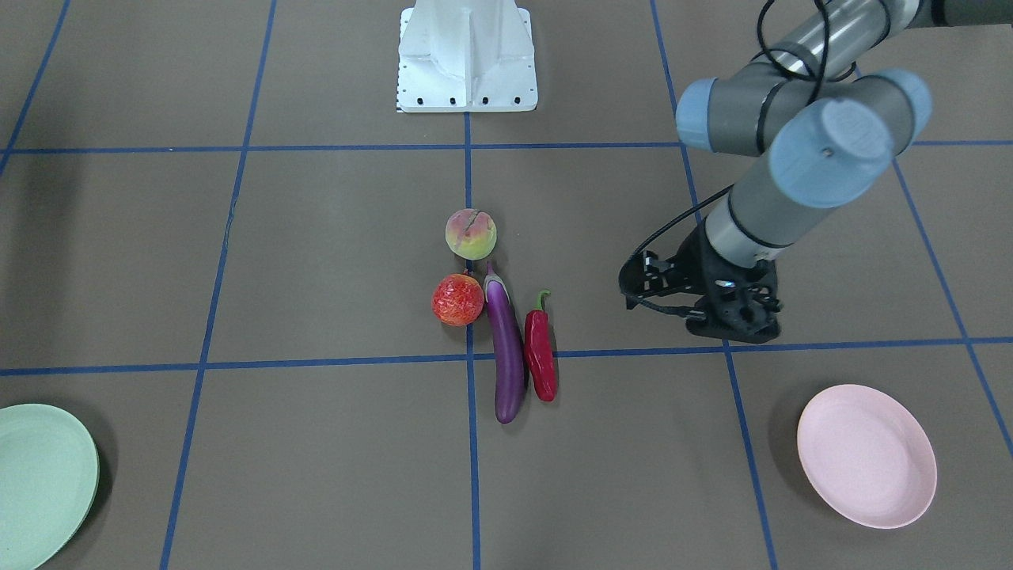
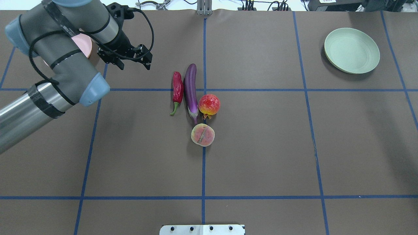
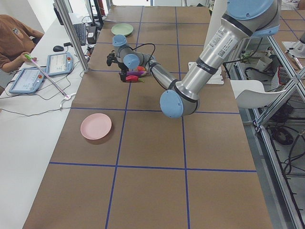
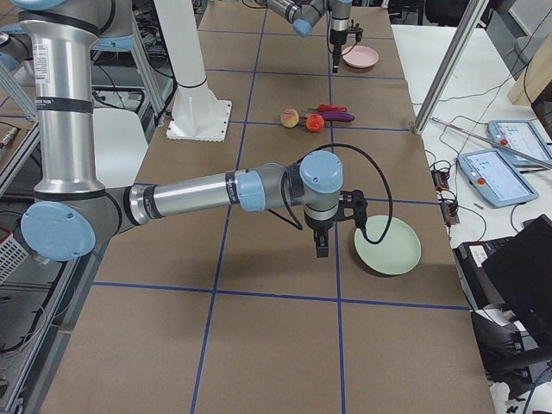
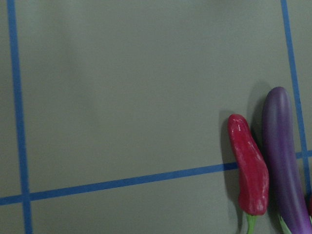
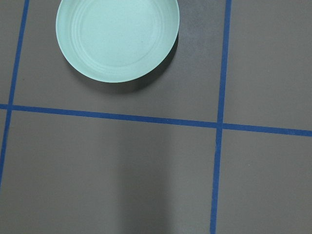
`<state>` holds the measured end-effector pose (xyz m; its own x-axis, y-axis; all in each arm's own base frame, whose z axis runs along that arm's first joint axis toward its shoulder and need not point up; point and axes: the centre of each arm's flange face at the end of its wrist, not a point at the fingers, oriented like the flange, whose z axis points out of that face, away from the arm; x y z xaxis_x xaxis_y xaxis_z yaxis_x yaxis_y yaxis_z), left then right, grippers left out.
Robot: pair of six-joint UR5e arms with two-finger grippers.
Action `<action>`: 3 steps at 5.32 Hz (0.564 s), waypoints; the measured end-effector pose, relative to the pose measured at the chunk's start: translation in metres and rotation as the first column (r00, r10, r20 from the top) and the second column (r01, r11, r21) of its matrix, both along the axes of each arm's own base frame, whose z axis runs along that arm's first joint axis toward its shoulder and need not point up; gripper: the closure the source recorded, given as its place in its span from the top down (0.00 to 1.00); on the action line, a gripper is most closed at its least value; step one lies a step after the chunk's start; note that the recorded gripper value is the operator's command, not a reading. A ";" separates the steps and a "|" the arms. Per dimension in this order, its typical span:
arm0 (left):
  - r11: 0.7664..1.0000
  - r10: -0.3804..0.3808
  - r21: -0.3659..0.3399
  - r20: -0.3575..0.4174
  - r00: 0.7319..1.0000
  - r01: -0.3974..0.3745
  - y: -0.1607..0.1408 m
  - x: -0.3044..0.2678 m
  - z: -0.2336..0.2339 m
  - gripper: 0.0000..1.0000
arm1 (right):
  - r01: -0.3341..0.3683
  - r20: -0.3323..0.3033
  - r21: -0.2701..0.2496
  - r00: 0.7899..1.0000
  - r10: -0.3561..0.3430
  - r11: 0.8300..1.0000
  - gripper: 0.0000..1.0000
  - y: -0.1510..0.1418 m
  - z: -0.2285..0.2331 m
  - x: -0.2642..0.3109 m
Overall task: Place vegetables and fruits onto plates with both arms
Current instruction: 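Reach the left gripper down to the red chili pepper and grasp it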
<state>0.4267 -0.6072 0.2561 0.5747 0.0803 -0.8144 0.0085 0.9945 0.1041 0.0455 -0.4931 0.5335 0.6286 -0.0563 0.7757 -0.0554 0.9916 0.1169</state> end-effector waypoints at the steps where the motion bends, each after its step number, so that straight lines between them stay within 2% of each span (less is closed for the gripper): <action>1: 1.000 -0.027 0.004 0.014 1.000 0.027 0.006 0.055 -0.012 0.91 | -0.010 0.025 -0.019 1.000 0.011 1.000 1.00 -0.009 -0.017 -0.014; 2: 0.999 -0.045 0.021 0.019 0.999 0.045 0.012 0.089 -0.014 0.80 | -0.019 0.037 -0.044 0.999 0.021 0.999 1.00 -0.018 -0.032 -0.030; 3: 0.998 -0.053 0.025 0.014 0.998 0.053 0.012 0.105 -0.005 0.78 | -0.028 0.044 -0.060 0.999 0.031 0.998 1.00 -0.027 -0.045 -0.042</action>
<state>0.5313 -0.5953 0.2507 0.5906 0.0694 -0.8040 0.0597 0.9898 0.1293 0.0036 -0.5197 0.4884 0.5935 0.0086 0.8048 -0.0887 0.9946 0.0547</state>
